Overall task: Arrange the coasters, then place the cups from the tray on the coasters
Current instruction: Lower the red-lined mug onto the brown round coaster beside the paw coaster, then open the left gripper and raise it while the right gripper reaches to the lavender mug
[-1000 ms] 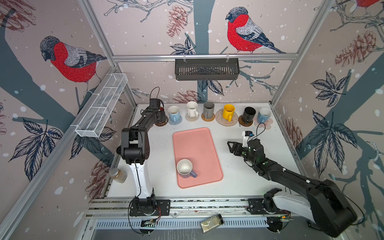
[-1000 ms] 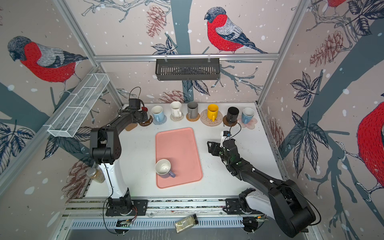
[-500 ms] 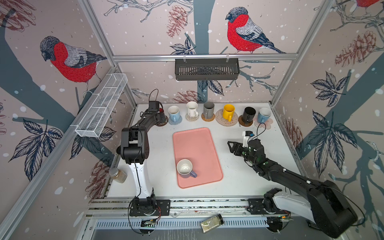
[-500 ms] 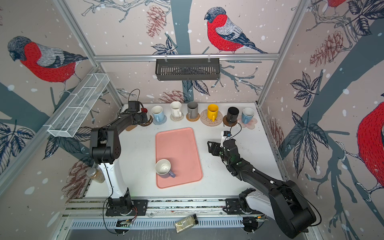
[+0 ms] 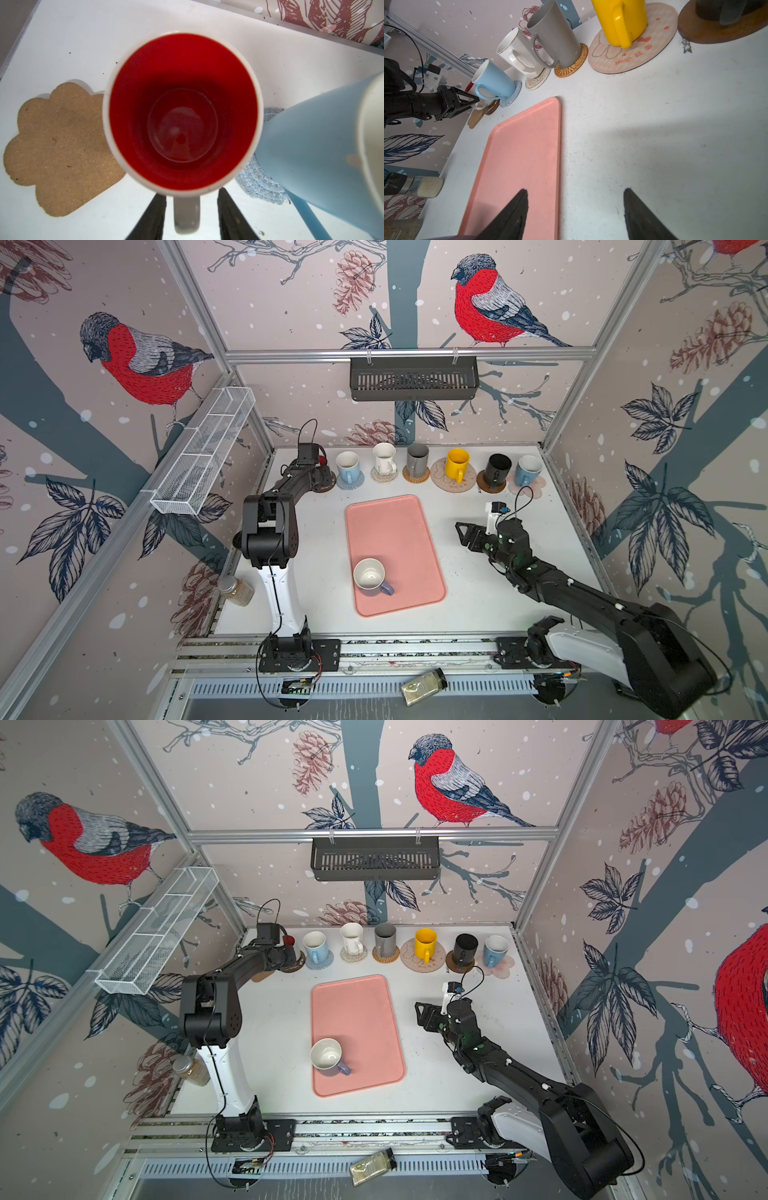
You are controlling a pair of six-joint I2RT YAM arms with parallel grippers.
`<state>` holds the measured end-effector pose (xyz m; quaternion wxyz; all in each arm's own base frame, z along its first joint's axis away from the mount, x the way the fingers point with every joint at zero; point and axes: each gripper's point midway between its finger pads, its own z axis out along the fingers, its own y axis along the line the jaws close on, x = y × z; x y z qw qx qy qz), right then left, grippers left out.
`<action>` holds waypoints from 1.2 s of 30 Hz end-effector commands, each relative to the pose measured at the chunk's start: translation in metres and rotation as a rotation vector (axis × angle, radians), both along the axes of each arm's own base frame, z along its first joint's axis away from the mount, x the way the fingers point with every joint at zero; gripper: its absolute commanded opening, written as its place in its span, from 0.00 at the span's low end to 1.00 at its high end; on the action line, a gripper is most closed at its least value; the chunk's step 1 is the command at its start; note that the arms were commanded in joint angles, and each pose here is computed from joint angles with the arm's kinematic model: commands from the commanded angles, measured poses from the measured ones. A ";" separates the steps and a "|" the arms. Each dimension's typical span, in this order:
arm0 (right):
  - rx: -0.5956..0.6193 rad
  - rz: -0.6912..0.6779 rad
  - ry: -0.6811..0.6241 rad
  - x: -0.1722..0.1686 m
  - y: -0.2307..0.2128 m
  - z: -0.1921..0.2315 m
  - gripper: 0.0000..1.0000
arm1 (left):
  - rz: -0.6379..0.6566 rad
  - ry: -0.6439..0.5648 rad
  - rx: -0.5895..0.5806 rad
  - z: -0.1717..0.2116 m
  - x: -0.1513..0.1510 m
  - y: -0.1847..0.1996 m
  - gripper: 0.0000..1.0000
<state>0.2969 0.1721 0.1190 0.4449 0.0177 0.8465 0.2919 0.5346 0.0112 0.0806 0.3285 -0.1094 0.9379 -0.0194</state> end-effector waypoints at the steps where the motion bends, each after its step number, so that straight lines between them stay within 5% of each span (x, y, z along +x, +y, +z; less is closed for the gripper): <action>1: -0.004 -0.012 -0.031 0.003 -0.003 0.006 0.73 | 0.008 -0.044 0.006 0.012 0.005 0.003 0.56; 6: 0.001 -0.002 -0.039 0.002 -0.001 0.009 0.73 | 0.020 -0.064 0.024 0.025 0.003 0.006 0.77; 15: -0.002 0.085 -0.120 -0.005 0.008 0.029 0.72 | 0.069 -0.096 0.031 0.064 -0.021 0.013 0.97; 21: 0.043 0.345 -0.235 -0.034 0.052 0.063 0.70 | 0.071 -0.044 -0.083 0.086 -0.051 -0.003 0.97; 36: -0.245 0.890 -0.193 -0.122 0.167 0.044 0.66 | -0.129 -0.153 -0.225 0.132 -0.162 -0.077 0.88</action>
